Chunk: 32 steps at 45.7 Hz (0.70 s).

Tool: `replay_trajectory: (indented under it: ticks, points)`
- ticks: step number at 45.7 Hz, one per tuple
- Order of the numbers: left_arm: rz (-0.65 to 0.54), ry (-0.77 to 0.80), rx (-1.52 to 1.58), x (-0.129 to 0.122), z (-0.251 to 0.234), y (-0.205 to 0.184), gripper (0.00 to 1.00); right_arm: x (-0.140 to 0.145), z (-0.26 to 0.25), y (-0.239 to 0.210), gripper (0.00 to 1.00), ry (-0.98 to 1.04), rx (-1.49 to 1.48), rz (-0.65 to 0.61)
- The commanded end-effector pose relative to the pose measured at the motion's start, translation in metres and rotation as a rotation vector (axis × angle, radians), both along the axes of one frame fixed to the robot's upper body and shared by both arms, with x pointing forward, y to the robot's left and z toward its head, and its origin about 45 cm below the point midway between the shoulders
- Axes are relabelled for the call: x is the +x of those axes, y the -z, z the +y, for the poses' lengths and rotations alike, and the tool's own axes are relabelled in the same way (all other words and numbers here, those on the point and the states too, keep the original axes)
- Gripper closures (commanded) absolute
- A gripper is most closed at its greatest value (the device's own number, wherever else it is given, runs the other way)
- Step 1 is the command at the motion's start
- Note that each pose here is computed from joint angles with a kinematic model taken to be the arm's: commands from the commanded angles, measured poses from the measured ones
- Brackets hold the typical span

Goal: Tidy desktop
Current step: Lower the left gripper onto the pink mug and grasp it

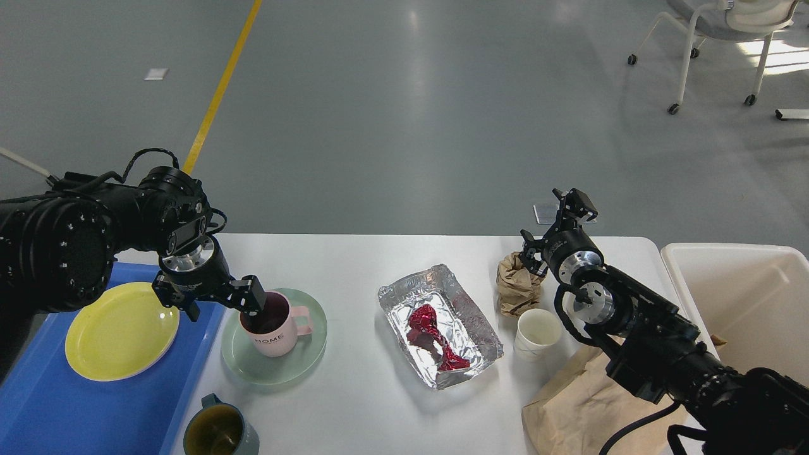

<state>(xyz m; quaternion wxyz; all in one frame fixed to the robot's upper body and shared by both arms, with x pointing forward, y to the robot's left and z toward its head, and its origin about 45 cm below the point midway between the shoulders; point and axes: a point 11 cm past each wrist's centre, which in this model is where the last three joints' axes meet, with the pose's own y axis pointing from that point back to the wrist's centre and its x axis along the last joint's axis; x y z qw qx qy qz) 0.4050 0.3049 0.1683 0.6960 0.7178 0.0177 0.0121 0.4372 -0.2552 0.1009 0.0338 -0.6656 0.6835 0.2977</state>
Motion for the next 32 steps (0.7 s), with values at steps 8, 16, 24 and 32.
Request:
replay_trajectory:
  ticks: [8, 16, 24, 32]
  points:
    - [-0.109, 0.017, -0.022, 0.013, -0.007, 0.008, 0.06, 0.000, 0.000, 0.000, 0.00, 0.000, 0.000, 0.000]
    - [-0.126, 0.014, -0.059, 0.014, -0.016, 0.011, 0.06, 0.000, 0.000, 0.000, 0.00, 0.000, 0.000, 0.000]
    - [-0.114, 0.015, -0.075, 0.011, -0.022, 0.017, 0.12, 0.000, 0.000, 0.000, 0.00, 0.000, 0.000, 0.000]
    - [-0.098, 0.011, -0.079, 0.008, -0.022, 0.019, 0.21, 0.000, 0.000, 0.000, 0.00, 0.000, 0.000, 0.000]
